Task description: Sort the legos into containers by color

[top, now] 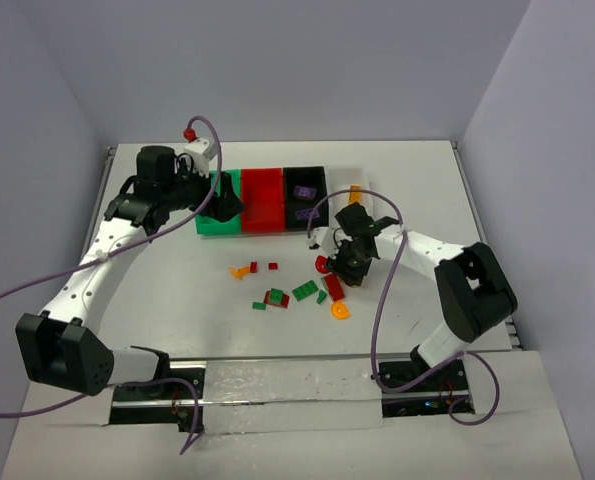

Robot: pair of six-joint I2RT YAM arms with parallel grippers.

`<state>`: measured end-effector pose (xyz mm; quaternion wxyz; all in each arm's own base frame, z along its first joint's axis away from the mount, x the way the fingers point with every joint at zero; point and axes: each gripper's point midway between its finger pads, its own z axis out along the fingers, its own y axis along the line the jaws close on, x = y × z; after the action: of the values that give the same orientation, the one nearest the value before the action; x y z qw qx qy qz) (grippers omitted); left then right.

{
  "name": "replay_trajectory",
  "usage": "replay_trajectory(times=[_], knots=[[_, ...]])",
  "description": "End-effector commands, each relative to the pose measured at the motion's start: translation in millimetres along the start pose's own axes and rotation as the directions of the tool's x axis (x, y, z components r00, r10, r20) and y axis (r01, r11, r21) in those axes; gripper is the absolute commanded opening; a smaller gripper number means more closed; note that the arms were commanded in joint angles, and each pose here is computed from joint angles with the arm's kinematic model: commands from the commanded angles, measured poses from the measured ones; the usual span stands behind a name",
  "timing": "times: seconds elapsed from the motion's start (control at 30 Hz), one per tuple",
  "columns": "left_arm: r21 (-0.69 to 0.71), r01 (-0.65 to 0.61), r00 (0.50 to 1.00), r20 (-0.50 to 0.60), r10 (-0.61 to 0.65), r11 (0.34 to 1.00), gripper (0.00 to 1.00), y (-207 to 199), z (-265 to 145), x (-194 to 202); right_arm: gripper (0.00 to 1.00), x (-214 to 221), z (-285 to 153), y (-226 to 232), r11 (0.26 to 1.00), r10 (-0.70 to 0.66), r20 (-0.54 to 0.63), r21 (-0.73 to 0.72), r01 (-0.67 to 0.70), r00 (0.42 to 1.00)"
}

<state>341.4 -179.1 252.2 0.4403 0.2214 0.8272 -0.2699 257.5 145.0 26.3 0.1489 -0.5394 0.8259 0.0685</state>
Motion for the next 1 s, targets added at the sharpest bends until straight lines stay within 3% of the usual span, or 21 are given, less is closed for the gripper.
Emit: replay_trajectory(times=[0.0,0.13,0.23,0.3,0.37,0.47,0.53,0.7,0.97], knots=[[0.014,-0.031,0.998,0.050,0.030,0.999,0.98,-3.7,-4.2,-9.3,0.34,-5.8,-13.8,-3.2,0.999,-0.037,0.021,0.034,0.037,0.999],[0.006,-0.039,0.998,0.042,0.038,0.999,0.98,-1.5,-4.0,-3.5,0.15,-6.4,-51.6,-8.9,0.997,-0.038,0.035,0.075,0.035,0.999],[-0.026,-0.036,0.998,0.050,0.037,0.999,0.99,5.2,-4.1,1.5,0.00,-44.2,-111.1,-52.5,0.983,0.030,0.188,0.172,-0.063,0.982],[-0.061,-0.025,0.998,0.052,0.028,0.998,0.99,12.2,-3.6,4.9,0.00,-69.1,-137.4,-78.6,0.968,0.080,0.270,0.207,-0.139,0.959],[-0.078,-0.013,0.998,0.057,0.018,0.997,0.99,16.1,-3.1,7.3,0.00,-81.2,-135.5,-93.4,0.958,0.132,0.296,0.207,-0.198,0.946],[-0.125,0.004,0.999,0.041,0.001,0.992,0.99,26.8,-3.4,14.4,0.00,-128.7,-151.6,-148.2,0.891,0.220,0.440,0.271,-0.363,0.871],[-0.139,-0.001,0.999,0.033,0.006,0.990,0.99,29.6,-6.1,18.9,0.00,-138.4,-145.0,-167.0,0.856,0.278,0.474,0.272,-0.439,0.836],[-0.103,-0.088,0.994,-0.072,0.081,0.991,0.98,29.4,-5.7,50.7,0.00,-151.7,-113.6,-213.3,0.792,0.351,0.483,0.305,-0.529,0.802],[-0.046,-0.258,0.943,-0.228,0.242,0.965,0.81,43.4,0.9,119.4,0.06,-139.9,-62.9,-234.1,0.752,0.420,0.444,0.317,-0.578,0.791]])
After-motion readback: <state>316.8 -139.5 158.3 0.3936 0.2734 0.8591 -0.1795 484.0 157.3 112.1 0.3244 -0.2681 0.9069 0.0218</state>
